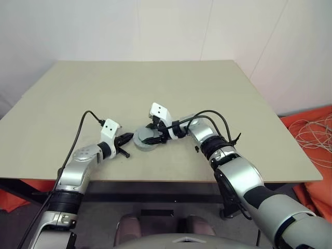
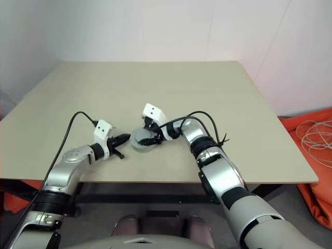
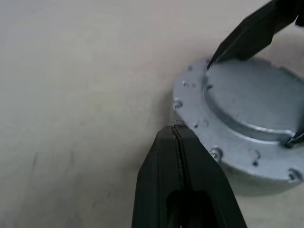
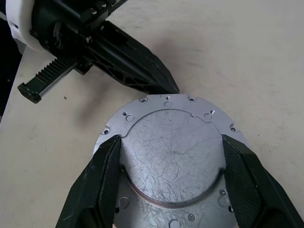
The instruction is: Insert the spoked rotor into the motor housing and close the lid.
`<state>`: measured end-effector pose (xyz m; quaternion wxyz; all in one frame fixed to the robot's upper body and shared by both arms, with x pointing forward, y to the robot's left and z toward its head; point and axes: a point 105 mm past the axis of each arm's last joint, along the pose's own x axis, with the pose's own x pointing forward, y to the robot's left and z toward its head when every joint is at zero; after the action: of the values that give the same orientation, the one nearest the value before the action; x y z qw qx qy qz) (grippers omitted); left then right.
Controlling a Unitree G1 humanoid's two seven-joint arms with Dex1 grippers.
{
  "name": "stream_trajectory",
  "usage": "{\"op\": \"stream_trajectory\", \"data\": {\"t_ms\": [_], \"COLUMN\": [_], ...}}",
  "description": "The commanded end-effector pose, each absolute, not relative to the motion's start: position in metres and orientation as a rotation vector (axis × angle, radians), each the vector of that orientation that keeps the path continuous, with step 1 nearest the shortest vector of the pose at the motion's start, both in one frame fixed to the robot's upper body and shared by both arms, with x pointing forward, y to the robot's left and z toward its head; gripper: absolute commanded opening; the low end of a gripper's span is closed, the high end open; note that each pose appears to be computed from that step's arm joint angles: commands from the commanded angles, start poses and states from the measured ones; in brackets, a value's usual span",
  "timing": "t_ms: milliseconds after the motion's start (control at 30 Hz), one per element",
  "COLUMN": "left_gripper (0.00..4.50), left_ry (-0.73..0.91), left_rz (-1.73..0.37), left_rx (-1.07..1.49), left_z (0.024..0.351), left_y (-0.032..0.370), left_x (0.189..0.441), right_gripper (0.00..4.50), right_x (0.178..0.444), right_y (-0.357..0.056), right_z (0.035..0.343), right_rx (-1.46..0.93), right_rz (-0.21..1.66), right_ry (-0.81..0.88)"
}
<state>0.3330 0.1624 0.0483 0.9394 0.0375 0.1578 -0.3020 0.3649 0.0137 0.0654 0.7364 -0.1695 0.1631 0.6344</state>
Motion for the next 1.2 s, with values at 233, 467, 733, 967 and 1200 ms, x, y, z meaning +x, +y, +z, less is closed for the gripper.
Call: {"op": "stream_trajectory", "data": {"t_ms": [233,467,733,967,1200], "left_gripper": [0.00,0.00,0.00,0.00,0.00], "left_ry": [0.343,0.349,0.339,0.335,0.347], "left_rz": [-0.641,-0.645,-0.667,-0.683,-0.708], "left_rx": [0.141,0.148,0.159,0.163,0.159], "left_z": [0.051,0.051,0.056,0.057,0.055], "left_y": [0.157,0.155,0.147,0.143,0.139], "left_x": [0.336,0.336,0.338,0.339,0.336], "right_gripper": [3.11,3.46,4.49,4.49,4.49], "right_x": [0.361,0.358,0.355,0.362,0.354], "right_y": [0.004,0.007,0.012,0.008,-0.017], "right_z": [0.047,0.052,0.074,0.112,0.132], "right_rx": [-0.408,-0.370,-0.281,-0.152,-0.030], "right_rz": [1.379,1.411,1.468,1.447,1.445], "right_ry": [0.440,0.439,0.397,0.328,0.351]}}
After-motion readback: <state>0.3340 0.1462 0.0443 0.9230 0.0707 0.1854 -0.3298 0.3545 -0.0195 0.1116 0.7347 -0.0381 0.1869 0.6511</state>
